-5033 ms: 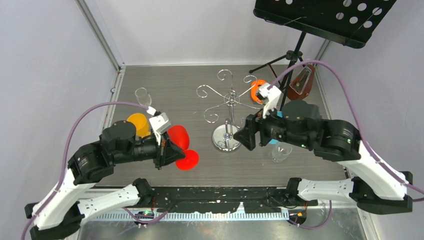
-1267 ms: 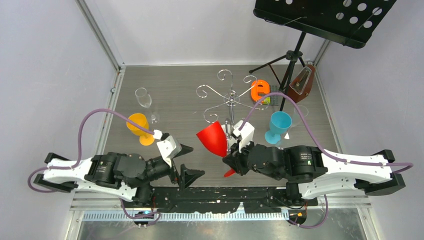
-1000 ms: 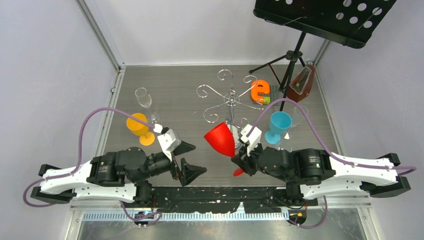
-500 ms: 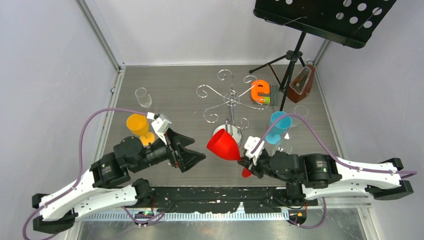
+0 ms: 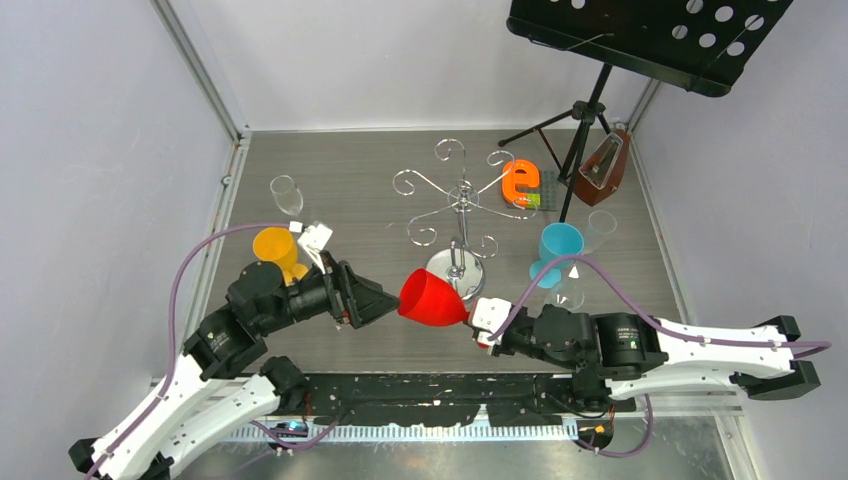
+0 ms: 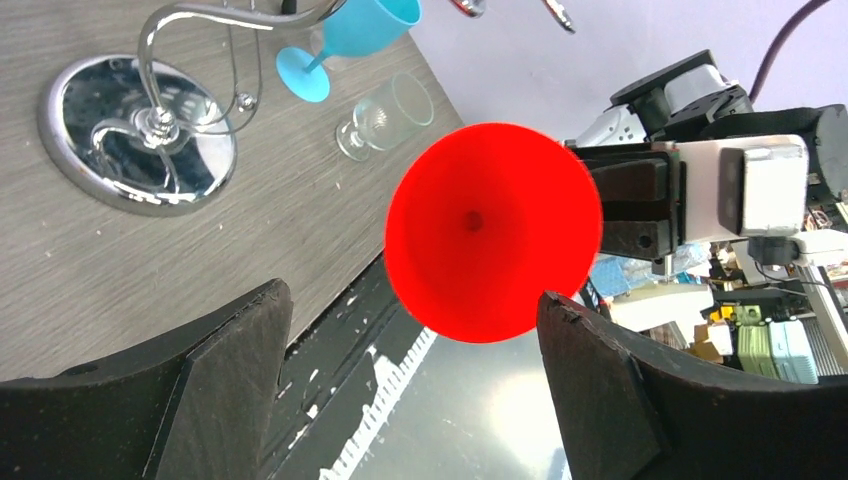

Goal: Take the wine glass off the wine glass rack
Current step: Place the wine glass at the center of the board.

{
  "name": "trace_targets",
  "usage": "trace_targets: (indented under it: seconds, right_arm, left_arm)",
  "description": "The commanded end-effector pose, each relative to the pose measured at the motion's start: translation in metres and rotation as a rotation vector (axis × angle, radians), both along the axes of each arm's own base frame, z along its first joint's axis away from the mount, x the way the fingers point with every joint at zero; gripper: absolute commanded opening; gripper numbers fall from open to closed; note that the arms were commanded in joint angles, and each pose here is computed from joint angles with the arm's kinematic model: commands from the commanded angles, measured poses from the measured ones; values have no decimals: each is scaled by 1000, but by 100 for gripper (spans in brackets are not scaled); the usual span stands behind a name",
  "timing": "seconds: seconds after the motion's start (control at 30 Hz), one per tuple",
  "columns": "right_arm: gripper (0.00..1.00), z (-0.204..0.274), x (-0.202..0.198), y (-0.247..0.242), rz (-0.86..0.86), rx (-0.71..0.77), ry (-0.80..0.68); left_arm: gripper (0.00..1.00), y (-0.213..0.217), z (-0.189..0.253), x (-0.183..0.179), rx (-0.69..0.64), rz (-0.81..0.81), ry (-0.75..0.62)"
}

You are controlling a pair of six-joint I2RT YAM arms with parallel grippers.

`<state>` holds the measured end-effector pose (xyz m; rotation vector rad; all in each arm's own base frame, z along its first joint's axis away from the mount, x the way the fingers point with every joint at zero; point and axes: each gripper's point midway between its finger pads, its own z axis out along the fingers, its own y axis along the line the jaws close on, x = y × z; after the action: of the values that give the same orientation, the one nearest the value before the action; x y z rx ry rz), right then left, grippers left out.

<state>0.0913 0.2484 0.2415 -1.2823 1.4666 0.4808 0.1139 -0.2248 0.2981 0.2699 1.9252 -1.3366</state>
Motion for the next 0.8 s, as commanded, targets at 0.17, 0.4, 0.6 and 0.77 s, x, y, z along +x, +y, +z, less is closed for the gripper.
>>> trace_targets:
  seconds: [0.17, 0.4, 0.6, 0.77]
  right_arm:
    - [6, 43, 3, 19, 51, 126, -122]
    - [6, 44, 2, 31, 74, 98, -132]
    - [6, 43, 4, 41, 66, 84, -142]
    - [6, 41, 7, 48, 55, 77, -154]
  left_arm:
    - [86, 1, -33, -5, 45, -55, 153]
    - [84, -1, -43, -3, 40, -76, 195]
    - [75, 2, -48, -5, 41, -88, 208]
    - [56, 4, -51, -7, 39, -94, 213]
